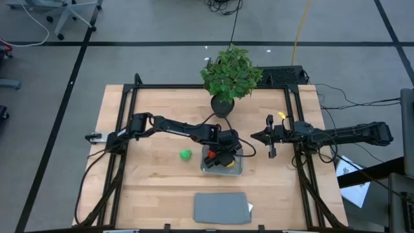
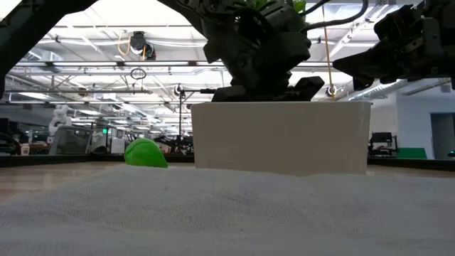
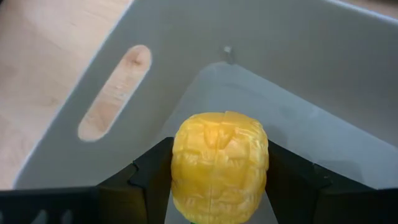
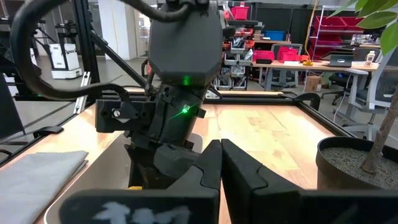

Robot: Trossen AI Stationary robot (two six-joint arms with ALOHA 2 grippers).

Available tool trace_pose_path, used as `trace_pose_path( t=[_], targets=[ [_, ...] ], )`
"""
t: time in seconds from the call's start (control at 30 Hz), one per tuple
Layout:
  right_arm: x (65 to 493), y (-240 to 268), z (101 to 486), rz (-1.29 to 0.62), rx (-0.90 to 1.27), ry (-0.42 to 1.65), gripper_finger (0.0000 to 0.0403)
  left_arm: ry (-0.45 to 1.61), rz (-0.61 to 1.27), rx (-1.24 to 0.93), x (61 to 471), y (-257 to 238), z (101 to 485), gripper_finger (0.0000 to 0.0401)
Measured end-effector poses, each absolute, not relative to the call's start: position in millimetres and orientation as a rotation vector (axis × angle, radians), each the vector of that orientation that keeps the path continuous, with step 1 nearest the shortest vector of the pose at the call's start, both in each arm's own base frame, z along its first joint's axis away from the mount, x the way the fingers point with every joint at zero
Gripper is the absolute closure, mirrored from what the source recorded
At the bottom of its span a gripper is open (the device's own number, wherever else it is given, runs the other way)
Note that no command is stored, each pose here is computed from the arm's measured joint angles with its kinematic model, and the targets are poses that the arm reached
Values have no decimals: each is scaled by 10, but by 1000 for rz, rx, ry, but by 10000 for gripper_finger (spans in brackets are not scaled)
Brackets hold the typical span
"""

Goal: Pick and placing Produce into tupperware
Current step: Put the pineapple into the basket, then put the pear into the basket

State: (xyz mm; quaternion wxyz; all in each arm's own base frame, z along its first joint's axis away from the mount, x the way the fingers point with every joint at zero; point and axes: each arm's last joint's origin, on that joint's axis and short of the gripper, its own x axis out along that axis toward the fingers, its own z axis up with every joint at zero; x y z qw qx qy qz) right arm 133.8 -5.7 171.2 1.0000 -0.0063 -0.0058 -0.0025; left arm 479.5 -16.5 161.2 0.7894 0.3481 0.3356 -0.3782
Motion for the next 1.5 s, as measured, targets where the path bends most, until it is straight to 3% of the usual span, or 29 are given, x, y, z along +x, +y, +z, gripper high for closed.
trace_pose_path(
  t=[0.53,1.03,1.5],
  targets=[
    [1338,-57,1713,-5,-13,-12,403,696,-849,838,4817,-163,1535,190],
    [1338,-58,1712,-5,-13,-12,403,709,-821,792,4828,-163,1520,188],
    [1338,-58,1712,-5,-13,-12,403,708,-817,792,4831,-162,1524,122]
  ],
)
